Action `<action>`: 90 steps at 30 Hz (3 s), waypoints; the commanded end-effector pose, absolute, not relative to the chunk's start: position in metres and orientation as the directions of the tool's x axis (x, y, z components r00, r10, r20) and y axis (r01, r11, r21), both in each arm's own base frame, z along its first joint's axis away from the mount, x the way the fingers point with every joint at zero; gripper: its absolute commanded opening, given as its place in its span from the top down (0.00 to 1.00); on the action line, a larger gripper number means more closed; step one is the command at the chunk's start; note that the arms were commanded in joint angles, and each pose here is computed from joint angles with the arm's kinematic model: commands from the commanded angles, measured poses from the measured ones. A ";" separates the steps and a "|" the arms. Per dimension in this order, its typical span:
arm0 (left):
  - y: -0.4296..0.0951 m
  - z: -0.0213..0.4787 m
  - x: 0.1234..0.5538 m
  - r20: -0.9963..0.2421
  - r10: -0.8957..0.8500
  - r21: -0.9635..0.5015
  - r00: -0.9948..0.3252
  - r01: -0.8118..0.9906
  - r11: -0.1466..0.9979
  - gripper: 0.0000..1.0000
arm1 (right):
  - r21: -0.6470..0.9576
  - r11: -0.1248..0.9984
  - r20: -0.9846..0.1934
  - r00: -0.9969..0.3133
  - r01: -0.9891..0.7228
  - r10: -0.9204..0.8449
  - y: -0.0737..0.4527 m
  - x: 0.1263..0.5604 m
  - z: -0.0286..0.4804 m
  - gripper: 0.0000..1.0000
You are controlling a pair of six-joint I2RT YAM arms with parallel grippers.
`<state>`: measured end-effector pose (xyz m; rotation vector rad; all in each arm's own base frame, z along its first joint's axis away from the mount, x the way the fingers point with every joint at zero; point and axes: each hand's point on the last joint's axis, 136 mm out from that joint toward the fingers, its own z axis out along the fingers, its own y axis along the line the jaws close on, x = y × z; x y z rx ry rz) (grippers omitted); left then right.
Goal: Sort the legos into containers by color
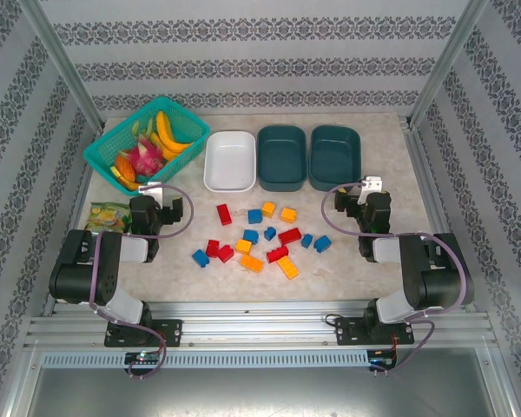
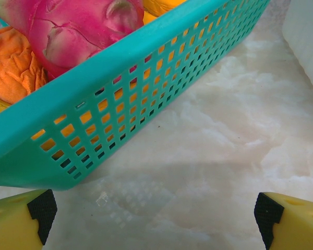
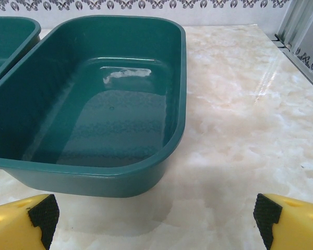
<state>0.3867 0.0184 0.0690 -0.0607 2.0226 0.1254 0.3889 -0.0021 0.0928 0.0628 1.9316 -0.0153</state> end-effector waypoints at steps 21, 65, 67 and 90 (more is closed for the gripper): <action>-0.004 0.112 0.392 -0.894 0.033 0.056 -0.447 -0.039 0.998 0.00 | -0.035 0.998 -0.965 -0.261 0.050 -0.021 0.004 0.384 0.132 0.02; -0.251 0.217 0.312 -0.545 -0.092 -0.564 -0.833 0.284 0.775 0.03 | 0.311 0.647 -0.028 -0.674 0.696 0.738 0.106 0.274 0.091 0.22; -0.258 0.216 0.310 -0.547 -0.087 -0.577 -0.832 0.300 0.760 0.03 | 0.304 0.632 0.011 -0.666 0.713 0.746 0.111 0.272 0.078 0.24; -0.265 0.218 0.307 -0.550 -0.076 -0.577 -0.831 0.312 0.755 0.03 | 0.172 0.620 0.080 -0.638 0.766 0.766 0.110 0.256 0.025 0.66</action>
